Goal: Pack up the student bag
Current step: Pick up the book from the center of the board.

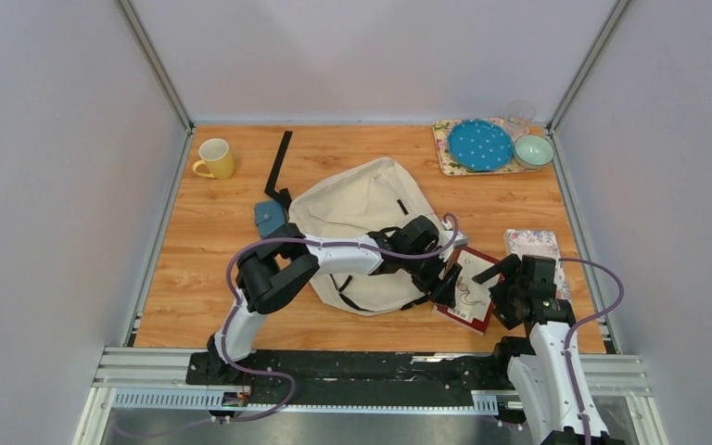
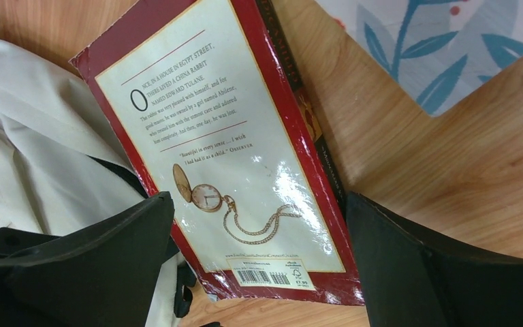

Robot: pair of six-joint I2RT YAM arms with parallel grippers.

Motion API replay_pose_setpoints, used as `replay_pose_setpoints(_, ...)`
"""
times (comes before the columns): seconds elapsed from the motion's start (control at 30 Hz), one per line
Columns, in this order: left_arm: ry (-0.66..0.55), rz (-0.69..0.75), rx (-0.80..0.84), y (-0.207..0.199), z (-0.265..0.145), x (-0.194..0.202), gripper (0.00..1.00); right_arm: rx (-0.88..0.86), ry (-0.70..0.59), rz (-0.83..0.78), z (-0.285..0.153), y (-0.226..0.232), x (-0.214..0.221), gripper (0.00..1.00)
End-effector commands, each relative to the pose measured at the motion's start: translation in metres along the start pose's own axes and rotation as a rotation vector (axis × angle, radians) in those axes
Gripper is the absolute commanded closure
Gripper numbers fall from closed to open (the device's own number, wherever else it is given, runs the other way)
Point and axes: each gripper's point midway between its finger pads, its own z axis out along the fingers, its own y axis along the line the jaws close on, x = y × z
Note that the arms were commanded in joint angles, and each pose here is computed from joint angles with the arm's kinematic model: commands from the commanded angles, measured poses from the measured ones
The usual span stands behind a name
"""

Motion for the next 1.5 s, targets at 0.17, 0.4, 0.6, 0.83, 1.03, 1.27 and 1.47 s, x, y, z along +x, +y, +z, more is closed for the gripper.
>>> replay_pose_setpoints(0.17,0.007,-0.044,0.091,-0.009,0.021,0.000,0.30,-0.112,0.045,-0.031,0.006,0.019,0.006,0.03)
replay_pose_setpoints(0.4,-0.071,-0.029,0.167,-0.039,0.004,-0.031,0.53,-0.131,0.083,-0.021,0.008,0.019,0.015,0.05)
replay_pose_setpoints(0.6,-0.159,0.017,0.207,-0.063,-0.018,-0.062,0.52,-0.132,0.103,-0.019,0.009,0.016,0.020,0.06)
replay_pose_setpoints(0.83,-0.101,-0.062,0.164,-0.048,-0.003,-0.050,0.67,-0.143,0.106,-0.020,0.008,0.018,0.021,0.06)
replay_pose_setpoints(1.03,-0.045,-0.167,0.080,-0.018,0.008,-0.030,1.00,-0.149,0.084,-0.029,0.002,0.020,0.016,0.06)
replay_pose_setpoints(1.27,-0.141,-0.043,0.142,-0.038,-0.024,-0.055,1.00,-0.141,-0.004,-0.054,-0.020,0.029,-0.003,0.03)
replay_pose_setpoints(1.47,-0.331,0.035,0.162,-0.058,-0.089,-0.115,1.00,-0.164,-0.157,-0.045,-0.058,0.044,-0.033,0.02)
